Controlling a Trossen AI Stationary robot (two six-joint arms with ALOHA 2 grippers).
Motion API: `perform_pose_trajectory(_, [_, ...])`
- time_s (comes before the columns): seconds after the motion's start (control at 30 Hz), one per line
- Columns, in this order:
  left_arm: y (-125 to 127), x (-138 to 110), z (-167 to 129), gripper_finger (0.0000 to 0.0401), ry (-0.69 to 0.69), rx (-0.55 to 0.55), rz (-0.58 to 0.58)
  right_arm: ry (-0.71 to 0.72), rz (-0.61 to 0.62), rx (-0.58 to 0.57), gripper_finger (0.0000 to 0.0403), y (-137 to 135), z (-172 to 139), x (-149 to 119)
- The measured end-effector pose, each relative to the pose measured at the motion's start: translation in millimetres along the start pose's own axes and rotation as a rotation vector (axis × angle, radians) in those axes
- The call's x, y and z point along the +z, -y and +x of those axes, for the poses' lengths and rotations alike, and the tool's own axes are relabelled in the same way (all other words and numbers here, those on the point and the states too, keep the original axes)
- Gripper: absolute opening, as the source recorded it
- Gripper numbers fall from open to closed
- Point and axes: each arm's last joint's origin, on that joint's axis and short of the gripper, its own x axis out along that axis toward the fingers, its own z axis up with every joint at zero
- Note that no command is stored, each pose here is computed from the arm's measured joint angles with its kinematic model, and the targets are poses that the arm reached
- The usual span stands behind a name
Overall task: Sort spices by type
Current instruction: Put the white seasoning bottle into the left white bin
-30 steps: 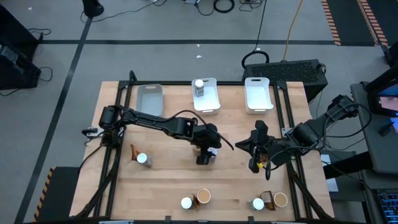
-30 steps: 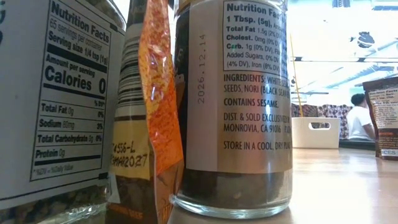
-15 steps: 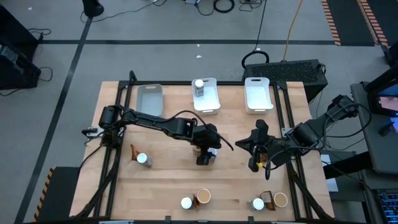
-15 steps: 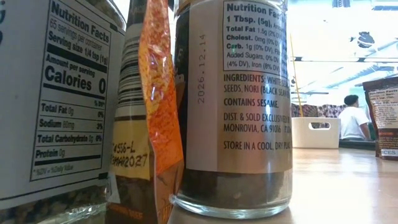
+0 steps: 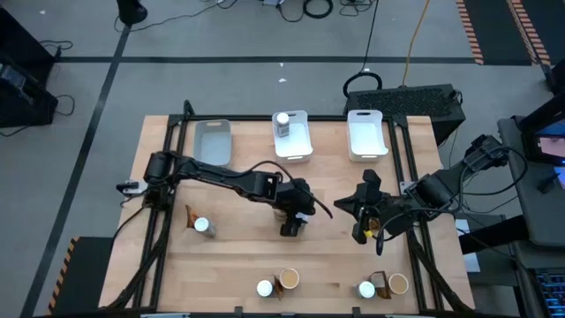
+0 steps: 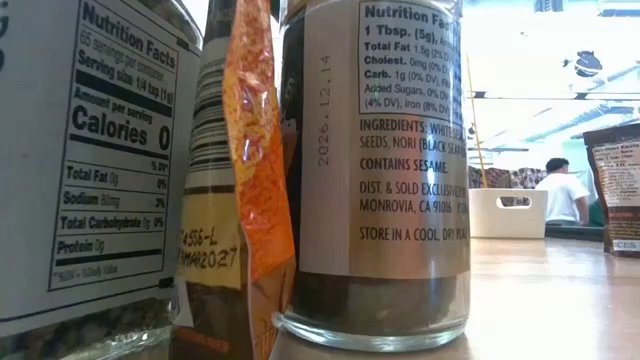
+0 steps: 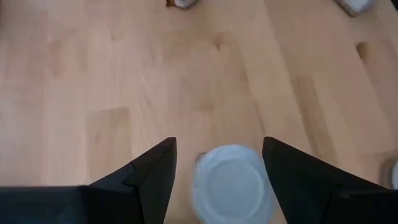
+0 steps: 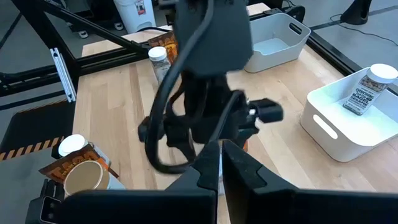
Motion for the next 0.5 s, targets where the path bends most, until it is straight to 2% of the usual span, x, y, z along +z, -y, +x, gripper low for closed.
perform_pose_trajectory(0.5, [0.9, -7.6, 0.6, 0.0243, -0.061, -0.008, -0.004, -0.006, -0.009, -0.003, 0.0, 0.5, 0.0, -0.5])
